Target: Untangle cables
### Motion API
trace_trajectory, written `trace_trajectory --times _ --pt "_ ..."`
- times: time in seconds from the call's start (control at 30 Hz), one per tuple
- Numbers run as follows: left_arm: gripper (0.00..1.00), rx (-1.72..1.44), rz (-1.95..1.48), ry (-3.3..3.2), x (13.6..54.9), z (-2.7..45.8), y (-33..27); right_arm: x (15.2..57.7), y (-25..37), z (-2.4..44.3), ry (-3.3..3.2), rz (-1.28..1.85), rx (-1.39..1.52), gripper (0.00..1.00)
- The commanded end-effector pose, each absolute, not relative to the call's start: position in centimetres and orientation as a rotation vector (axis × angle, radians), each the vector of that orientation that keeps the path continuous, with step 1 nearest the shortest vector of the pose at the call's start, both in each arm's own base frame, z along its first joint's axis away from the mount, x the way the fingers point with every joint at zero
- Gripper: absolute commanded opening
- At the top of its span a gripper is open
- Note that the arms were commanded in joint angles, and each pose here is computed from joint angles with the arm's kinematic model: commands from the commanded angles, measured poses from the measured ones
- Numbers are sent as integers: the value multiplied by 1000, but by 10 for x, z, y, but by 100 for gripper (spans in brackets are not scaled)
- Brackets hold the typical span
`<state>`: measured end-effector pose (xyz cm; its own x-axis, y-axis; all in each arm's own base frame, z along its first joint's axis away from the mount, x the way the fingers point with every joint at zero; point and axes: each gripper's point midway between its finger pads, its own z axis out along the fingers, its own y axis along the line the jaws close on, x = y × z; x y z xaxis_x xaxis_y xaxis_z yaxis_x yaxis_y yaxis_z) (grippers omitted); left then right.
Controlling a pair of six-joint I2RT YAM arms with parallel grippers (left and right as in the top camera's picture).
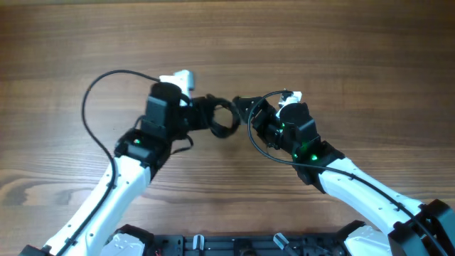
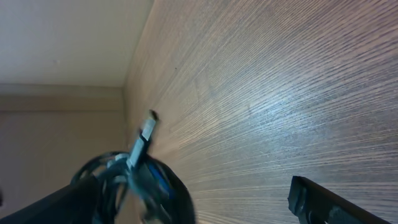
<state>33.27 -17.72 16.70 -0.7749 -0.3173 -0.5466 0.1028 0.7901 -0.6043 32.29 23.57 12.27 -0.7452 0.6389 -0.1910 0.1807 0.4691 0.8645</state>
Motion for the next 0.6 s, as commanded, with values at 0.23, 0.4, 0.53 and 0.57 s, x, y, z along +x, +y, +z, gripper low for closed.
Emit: trace_trajectory --times 0.23,0.4,0.53,0.57 --pt "4 -468 -1024 2323 335 175 -171 312 253 130 2259 1347 675 84" --pt "4 -456 -1071 2341 330 175 -177 315 253 133 2235 1376 745 65" --pt "4 -604 -1128 2339 329 176 -178 315 254 136 2222 1402 766 58" --pt "4 -604 -1131 2340 329 176 -179 315 254 136 2222 1415 786 56"
